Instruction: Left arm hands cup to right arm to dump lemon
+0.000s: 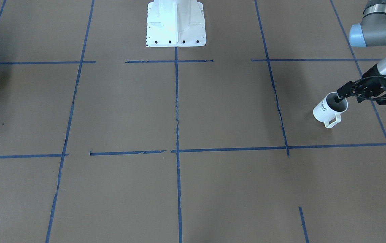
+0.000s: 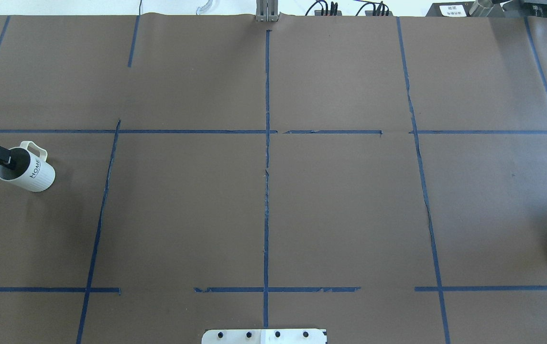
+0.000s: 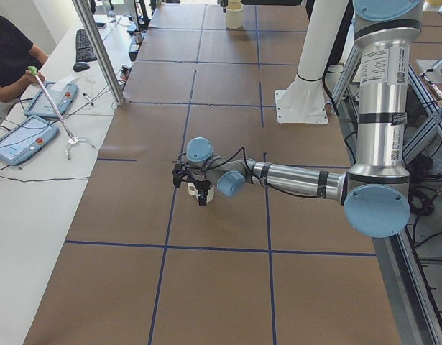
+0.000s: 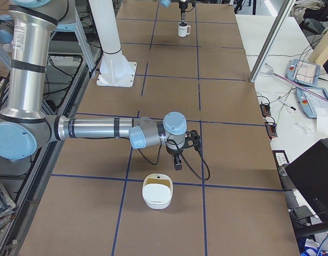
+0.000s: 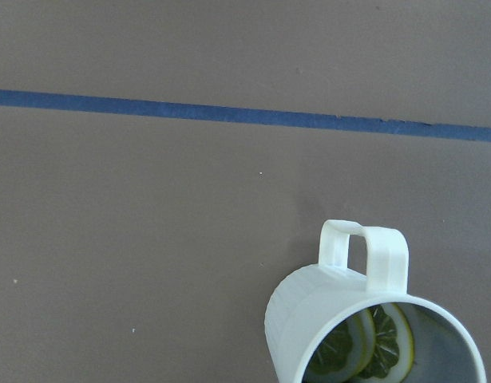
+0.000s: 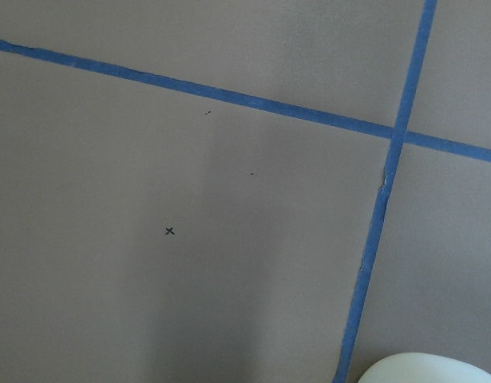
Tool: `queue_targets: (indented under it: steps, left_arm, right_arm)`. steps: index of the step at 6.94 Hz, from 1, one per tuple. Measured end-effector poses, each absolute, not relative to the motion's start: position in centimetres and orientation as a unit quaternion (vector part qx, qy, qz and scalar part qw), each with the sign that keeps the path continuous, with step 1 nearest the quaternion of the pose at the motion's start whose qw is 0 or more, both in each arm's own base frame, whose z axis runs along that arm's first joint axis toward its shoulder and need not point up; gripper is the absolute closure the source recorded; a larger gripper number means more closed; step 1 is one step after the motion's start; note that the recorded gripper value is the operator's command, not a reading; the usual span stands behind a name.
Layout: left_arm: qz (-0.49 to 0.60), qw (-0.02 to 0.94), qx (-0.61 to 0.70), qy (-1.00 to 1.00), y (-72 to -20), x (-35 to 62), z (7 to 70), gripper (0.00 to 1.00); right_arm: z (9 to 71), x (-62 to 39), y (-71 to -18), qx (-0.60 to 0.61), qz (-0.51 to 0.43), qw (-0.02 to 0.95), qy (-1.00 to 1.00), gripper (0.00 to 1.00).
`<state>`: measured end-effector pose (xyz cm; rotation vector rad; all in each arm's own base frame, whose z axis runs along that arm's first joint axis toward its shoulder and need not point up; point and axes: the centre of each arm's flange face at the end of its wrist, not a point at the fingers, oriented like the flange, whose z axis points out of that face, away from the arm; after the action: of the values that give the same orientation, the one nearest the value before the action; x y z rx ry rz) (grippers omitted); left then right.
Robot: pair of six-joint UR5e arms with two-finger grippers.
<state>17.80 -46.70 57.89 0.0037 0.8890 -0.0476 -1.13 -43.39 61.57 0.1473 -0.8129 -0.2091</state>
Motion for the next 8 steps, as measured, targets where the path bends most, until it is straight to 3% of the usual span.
queue_targets:
  steps: [1, 6, 8]
  left_arm:
    - [-0.020, 0.903, -0.002, 0.429, -46.5, 18.3, 58.0, 0.97]
    - [-0.040, 0.902, 0.008, 0.430, -47.2, 18.9, 55.7, 1.00]
    - [-0.085, 0.902, 0.008, 0.424, -49.8, 20.1, 48.3, 1.00]
  right_arm:
    - [61.5, -1.6, -43.4, 0.070, -0.107, 0.910, -0.394, 0.00]
    - [55.9, -7.4, -47.8, 0.100, -0.155, 0.896, -0.404, 0.00]
    - [49.1, -12.9, -51.1, 0.128, -0.143, 0.884, -0.426, 0.00]
